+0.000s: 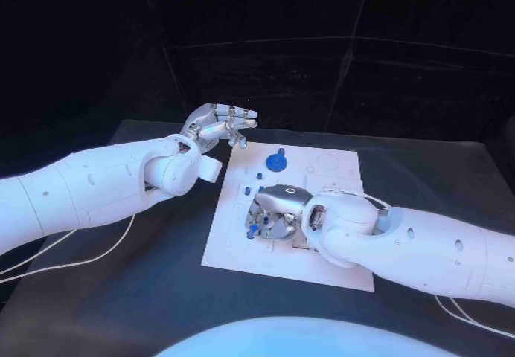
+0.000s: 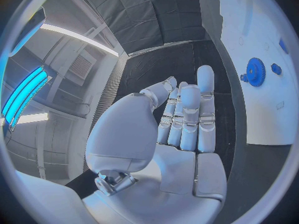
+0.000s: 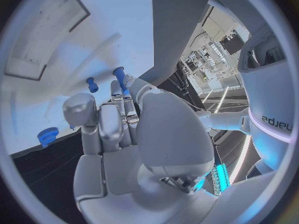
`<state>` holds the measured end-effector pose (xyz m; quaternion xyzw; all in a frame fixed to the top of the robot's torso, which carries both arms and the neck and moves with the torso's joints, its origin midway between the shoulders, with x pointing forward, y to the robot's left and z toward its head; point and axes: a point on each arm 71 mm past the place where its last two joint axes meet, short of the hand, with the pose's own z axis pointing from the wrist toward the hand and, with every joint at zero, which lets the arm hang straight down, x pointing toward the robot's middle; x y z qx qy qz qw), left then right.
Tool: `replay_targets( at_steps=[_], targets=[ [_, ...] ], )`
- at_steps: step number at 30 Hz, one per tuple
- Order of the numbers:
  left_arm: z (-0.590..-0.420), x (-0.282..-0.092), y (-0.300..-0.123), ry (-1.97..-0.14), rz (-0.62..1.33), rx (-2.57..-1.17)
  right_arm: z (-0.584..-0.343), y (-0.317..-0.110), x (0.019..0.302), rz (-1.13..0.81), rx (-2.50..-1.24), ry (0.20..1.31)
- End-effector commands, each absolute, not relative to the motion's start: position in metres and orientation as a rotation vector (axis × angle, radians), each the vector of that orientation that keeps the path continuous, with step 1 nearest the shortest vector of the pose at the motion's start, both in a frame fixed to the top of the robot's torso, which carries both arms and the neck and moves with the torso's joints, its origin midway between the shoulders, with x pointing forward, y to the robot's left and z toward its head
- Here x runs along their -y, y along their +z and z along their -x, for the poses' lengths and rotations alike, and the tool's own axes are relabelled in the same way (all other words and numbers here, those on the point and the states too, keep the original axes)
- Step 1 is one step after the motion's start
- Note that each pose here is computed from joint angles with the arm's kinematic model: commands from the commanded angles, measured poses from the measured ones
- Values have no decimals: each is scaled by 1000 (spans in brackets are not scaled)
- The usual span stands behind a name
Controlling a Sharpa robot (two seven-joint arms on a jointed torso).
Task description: Assemble the parts on the task board
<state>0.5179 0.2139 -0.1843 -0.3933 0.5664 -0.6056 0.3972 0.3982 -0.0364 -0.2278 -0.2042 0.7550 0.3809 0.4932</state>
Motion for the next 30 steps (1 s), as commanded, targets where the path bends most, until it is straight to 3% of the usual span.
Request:
replay_targets(
  at_steps=[1,22,30],
  targets=[
    [-518,-213,-183,-1550,992,-1437,-398,-229,35,511,-1848,906],
    [-518,-214,-183,-1548,993,-1437,-399,-230,30,523,-1854,892],
    [-518,-214,-183,-1547,994,-1439,-398,-223,33,484,-1776,940]
  ],
)
